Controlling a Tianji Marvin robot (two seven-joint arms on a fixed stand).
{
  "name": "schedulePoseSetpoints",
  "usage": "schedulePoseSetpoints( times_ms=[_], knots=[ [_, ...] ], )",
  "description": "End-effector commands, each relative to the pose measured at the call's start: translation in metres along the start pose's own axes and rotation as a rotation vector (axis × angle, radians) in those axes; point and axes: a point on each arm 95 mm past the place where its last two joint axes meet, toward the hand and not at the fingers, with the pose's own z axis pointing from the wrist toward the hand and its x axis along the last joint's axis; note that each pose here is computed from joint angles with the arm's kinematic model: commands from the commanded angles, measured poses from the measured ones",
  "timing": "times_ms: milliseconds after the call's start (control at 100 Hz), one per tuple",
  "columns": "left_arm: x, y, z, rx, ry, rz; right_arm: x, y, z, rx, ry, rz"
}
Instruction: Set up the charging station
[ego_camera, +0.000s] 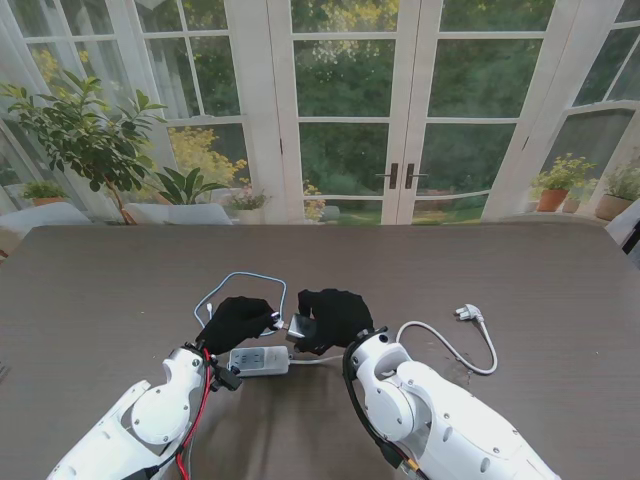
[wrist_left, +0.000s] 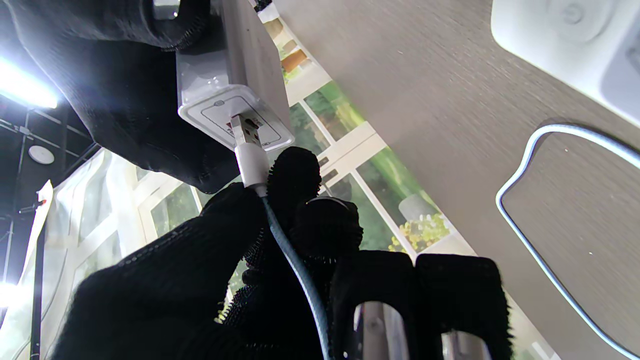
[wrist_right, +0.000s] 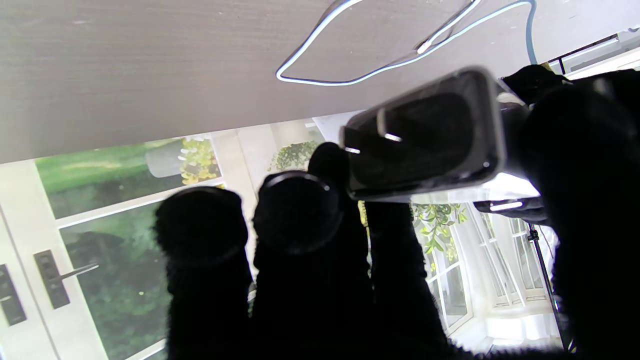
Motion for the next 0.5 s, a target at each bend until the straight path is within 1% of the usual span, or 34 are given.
schedulePoseSetpoints(
  times_ms=[0,490],
  knots=[
    [0.0018,0.0070,-0.0006,-0.038,0.010,-0.007,0.0070,0.0006,0.0018,0.009,0.011,0.009],
    [0.0011,0.0076,0.0007,-0.050,0.033,0.023,0.0084,-0.0009,0.0008,0.016,0.012,0.025]
  ],
)
